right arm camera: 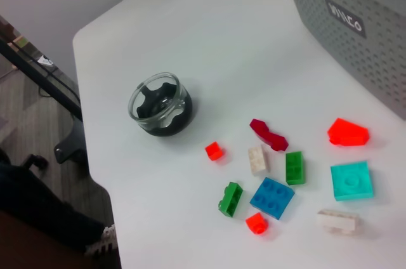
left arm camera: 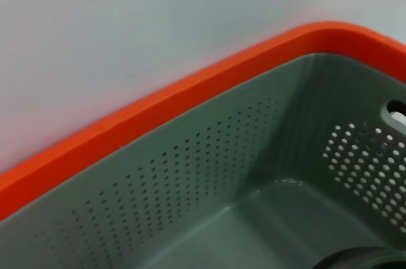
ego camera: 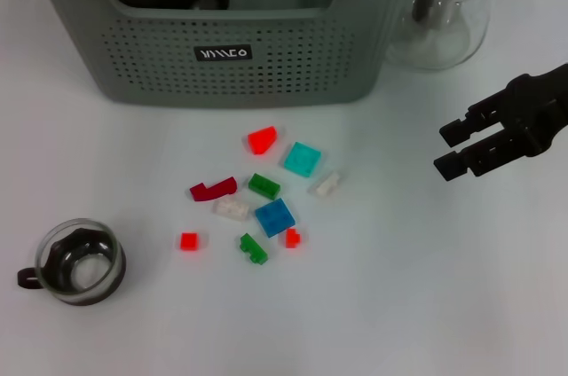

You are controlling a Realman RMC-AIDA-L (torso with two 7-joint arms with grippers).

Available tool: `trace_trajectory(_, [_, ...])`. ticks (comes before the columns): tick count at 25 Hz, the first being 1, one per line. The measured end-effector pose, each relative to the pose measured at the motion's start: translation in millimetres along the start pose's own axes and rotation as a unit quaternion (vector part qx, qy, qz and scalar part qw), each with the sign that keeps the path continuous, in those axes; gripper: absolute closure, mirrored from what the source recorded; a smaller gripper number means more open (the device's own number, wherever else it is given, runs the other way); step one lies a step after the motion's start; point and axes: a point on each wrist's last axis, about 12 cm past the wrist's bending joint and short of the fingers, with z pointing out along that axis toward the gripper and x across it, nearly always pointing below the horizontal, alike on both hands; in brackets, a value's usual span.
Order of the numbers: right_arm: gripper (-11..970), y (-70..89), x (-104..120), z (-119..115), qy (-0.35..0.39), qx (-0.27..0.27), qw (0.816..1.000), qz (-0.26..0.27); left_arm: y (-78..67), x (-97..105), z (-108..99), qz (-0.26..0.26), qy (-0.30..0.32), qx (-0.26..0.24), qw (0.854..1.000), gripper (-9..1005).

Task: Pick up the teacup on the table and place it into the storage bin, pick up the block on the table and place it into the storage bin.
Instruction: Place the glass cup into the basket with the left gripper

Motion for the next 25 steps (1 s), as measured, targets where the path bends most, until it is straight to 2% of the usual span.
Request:
trace_trajectory(10, [274, -1.9, -2, 2, -0.002, 0.009, 1.0, -0.005, -16.9, 8, 32, 0.001, -0.023, -0.024, 0.999, 945])
trace_trajectory(19, [274, -2.2, 0, 4, -0.005, 0.01, 1.0, -0.009, -30.4, 17, 54, 0.015, -0.029, -0.042, 0.999, 945])
trace_trajectory(25, [273, -2.3, 0, 5, -0.005, 0.009, 1.0, -0.011, -32.4, 22, 60, 0.016, -0.029, -0.049, 0.998, 944])
